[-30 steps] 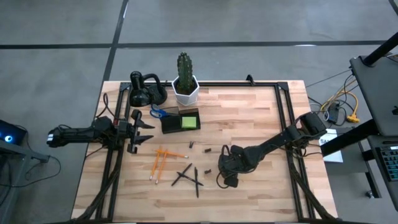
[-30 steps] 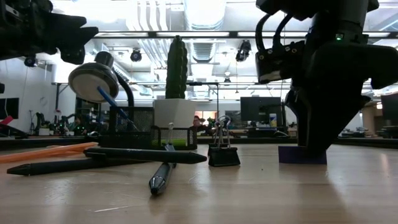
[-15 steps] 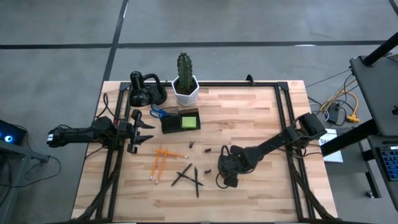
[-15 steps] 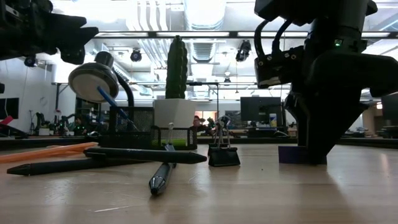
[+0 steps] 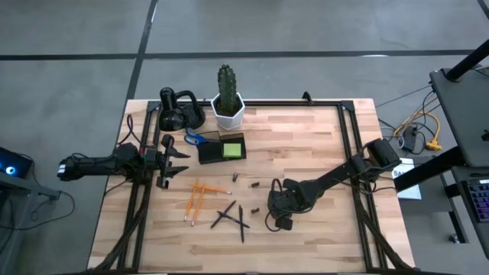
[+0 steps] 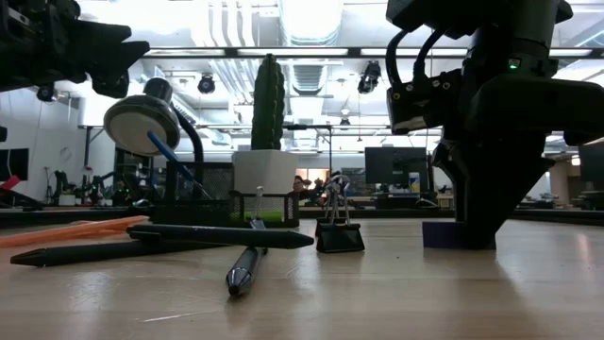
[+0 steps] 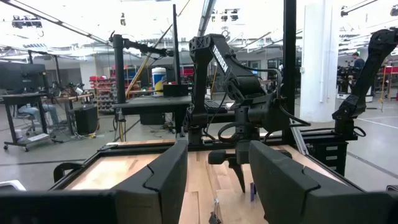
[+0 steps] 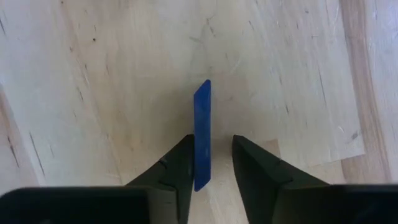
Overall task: Pick and place office supplies into organizer
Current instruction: Put the blue eraser into the black desk organizer
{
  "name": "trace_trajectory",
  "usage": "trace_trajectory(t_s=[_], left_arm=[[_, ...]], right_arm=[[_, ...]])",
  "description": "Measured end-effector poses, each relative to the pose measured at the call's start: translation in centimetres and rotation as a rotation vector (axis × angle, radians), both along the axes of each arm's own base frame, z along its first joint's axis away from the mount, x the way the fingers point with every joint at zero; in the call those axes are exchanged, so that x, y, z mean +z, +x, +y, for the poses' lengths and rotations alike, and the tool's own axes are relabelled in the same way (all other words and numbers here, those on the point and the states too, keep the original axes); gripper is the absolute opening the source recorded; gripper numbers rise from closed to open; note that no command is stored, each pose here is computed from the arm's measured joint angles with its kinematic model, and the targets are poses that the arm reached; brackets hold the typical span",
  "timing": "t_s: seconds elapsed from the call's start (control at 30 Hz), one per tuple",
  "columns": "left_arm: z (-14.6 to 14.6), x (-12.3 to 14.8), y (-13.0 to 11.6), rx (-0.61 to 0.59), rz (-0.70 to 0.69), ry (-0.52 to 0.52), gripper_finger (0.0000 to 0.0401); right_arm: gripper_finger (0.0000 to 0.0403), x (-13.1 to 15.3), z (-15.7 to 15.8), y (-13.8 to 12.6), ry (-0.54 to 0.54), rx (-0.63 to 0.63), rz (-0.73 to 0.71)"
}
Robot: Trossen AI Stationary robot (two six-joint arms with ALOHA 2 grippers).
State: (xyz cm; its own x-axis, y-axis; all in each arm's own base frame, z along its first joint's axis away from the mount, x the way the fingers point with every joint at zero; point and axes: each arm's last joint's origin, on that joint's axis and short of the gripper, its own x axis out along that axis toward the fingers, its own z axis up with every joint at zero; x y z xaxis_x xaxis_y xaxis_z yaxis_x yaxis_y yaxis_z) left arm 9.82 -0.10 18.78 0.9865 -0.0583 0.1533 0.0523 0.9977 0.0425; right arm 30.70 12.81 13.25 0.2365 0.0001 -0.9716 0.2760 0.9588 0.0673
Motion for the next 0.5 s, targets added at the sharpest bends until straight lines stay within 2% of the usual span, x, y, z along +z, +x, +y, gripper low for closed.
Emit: trace_trajectory(t_s=[0.3, 0.5], left_arm=[[0.00, 0.00, 0.00, 0.000, 0.000, 0.000, 0.0157], [0.00, 0.00, 0.00, 0.000, 0.000, -0.001, 0.0157]], right_arm=[[0.0019, 0.03, 0.06, 0.00, 0.016, 0.003, 0.005], [0.0016, 0.25, 0.03, 0.00, 0.014, 0.002, 0.001]])
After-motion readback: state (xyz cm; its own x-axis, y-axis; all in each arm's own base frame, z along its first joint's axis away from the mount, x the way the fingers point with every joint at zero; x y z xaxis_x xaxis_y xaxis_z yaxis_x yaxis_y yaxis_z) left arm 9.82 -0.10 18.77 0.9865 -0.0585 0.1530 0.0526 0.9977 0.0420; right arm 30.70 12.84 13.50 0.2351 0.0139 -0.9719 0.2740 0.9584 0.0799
